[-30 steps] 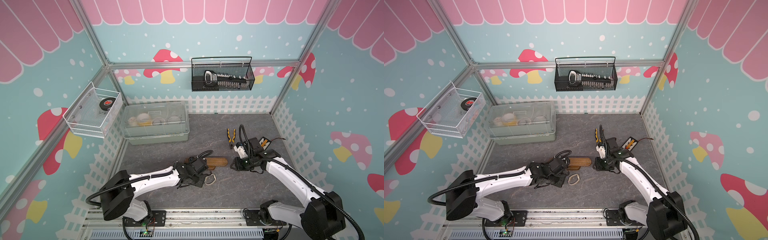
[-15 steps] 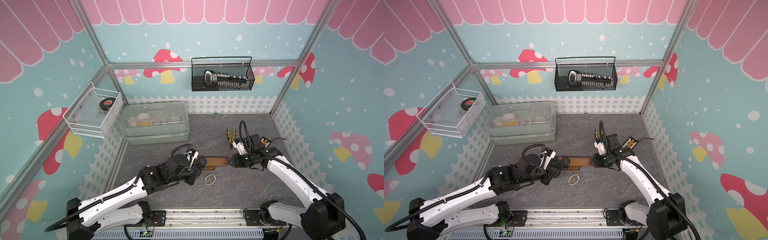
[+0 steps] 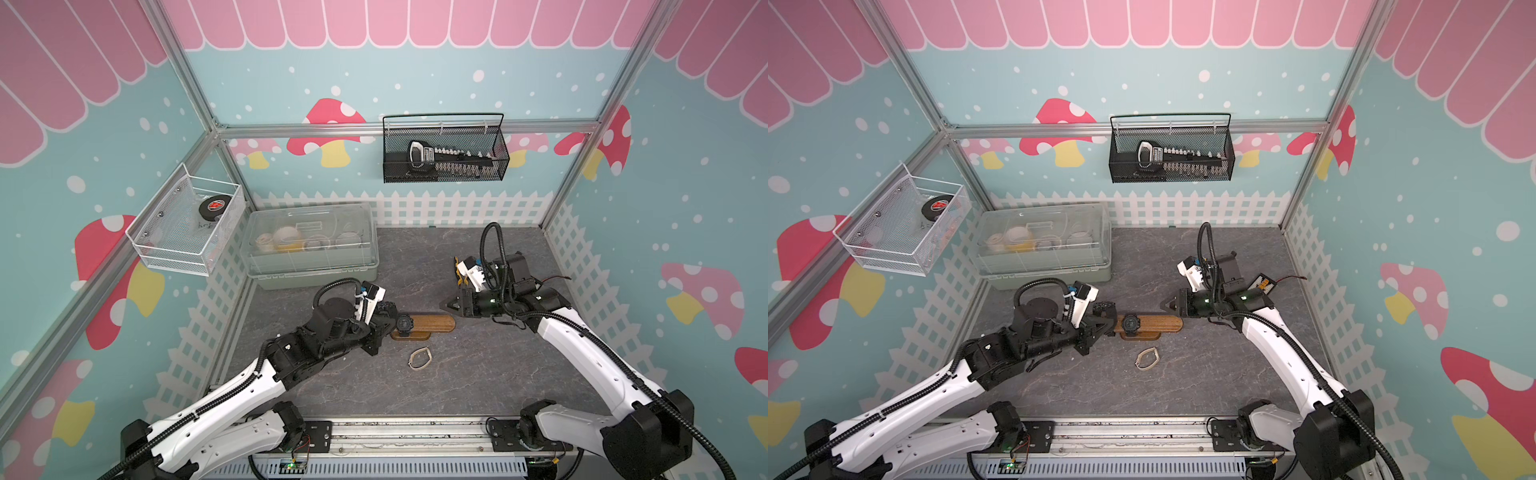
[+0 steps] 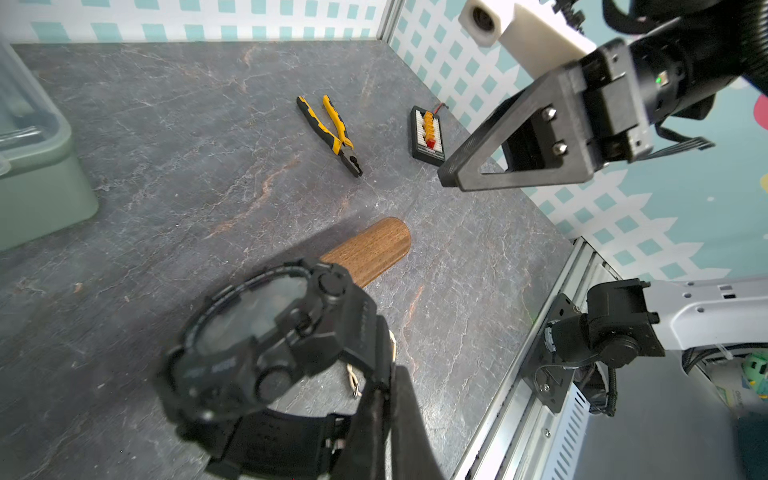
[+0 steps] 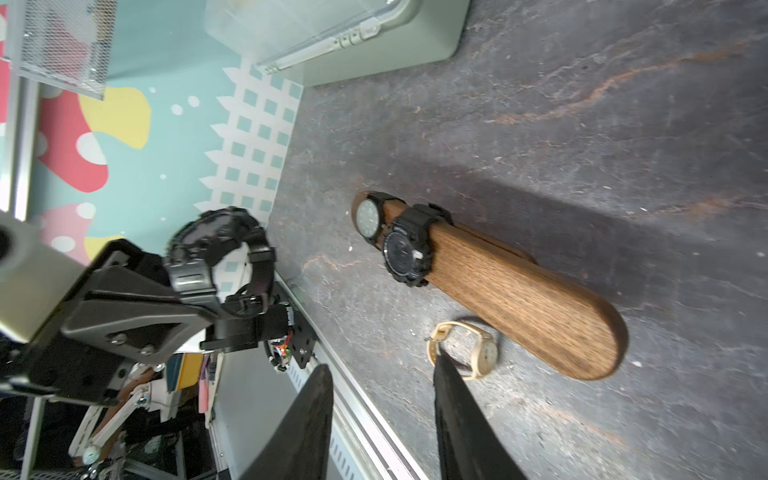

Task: Place watch on stand
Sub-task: Pick up the watch at the center of the board.

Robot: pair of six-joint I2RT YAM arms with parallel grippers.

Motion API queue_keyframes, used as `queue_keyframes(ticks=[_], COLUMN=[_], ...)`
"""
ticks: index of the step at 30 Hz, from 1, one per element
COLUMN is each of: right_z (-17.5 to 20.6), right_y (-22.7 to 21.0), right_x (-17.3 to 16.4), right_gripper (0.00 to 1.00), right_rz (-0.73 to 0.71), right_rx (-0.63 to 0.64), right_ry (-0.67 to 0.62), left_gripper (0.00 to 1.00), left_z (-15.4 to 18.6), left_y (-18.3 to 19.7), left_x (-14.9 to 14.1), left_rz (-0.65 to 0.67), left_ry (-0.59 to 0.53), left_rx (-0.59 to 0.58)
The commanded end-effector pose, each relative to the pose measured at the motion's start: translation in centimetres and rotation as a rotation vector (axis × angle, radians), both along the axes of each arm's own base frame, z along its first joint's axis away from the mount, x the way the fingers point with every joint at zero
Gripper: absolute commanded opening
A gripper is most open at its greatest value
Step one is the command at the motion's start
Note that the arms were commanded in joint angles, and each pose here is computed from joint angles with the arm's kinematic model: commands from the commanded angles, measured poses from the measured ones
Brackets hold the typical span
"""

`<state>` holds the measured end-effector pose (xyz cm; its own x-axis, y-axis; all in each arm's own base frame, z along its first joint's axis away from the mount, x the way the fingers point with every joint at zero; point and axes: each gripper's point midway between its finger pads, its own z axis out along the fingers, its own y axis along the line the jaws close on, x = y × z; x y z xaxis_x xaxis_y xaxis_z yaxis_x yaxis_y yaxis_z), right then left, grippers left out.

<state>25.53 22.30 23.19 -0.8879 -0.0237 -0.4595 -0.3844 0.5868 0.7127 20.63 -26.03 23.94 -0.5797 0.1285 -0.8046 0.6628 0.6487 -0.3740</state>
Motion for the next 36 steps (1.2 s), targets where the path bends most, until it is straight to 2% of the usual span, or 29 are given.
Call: queue_keyframes(ticks=[1,7,15,32,36], right_z=[5.1,7.4,7.2,5.4,5.7], right_y=[2.5,4.5,6.9,7.5,7.9], right_x=[-0.9,-1.8,-2.5,-3.6,-3.6], right_gripper=[0.39,0.4,0.4,0.4,0.4], right_rz=[0.078,0.139,0.21,0.226,0.223], right_rx=[0.122,0.184,0.258,0.245,0.307], right_ry=[-0.118,-0.188,-0.138,-0.08,-0.059], left_gripper=[0.0,0.0,0.0,0.0,0.0], left_z=[3.0,4.3,5.4,7.0,7.0], left_y=[-1.6,-3.2,-3.7,-3.2,-3.7], left_x=[0.0,0.0,0.0,2.0,1.7], left_rz=[-0.084,-0.148,-0.163,-0.096,-0.13], left_ry=[-0.058,-0.041,-0.05,-0.12,-0.106], left_rx=[-0.084,-0.152,-0.197,-0.22,-0.23])
